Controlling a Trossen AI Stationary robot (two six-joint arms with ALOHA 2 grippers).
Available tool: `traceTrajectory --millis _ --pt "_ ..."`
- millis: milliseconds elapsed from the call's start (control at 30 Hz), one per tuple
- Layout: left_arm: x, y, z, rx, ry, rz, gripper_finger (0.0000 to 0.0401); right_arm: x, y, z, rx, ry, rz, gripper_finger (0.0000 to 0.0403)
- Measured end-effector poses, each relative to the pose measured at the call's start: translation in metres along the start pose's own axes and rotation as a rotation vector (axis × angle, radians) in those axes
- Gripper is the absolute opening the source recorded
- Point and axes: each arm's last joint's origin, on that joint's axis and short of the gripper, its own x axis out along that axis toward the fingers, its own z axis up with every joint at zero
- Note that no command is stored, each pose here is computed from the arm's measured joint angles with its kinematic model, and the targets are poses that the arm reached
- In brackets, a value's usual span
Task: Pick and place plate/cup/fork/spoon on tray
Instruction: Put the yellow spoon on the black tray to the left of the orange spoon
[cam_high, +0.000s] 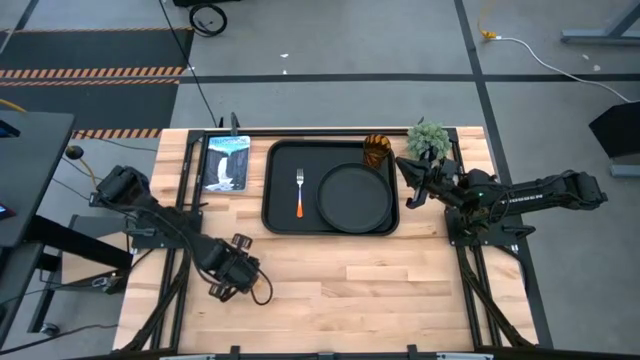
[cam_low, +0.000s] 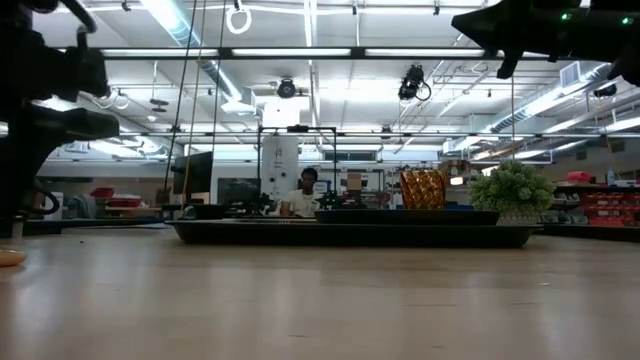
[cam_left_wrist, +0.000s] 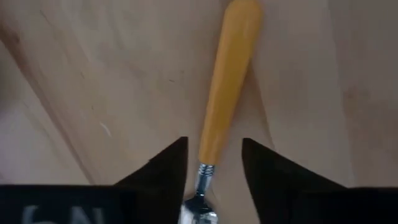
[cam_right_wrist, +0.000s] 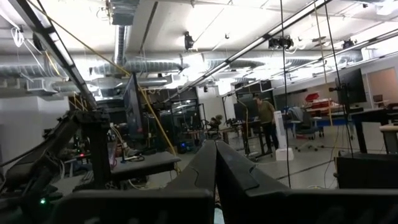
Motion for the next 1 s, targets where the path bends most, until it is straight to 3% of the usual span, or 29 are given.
traceTrajectory --millis 133,300,1000 --pt "0.007 -0.003 -0.01 0.018 0.033 0.03 0.0196 0.0 0.0 0.0 0.0 0.003 0.0 0.0011" --pt "0.019 -0.004 -0.021 0.001 0.064 0.018 0.02 0.0 0.0 0.0 0.001 0.003 0.0 0.0011" --pt "0.022 -0.005 -0.021 0.045 0.046 -0.013 0.0092 0.0 0.0 0.0 0.003 0.003 0.002 0.0011"
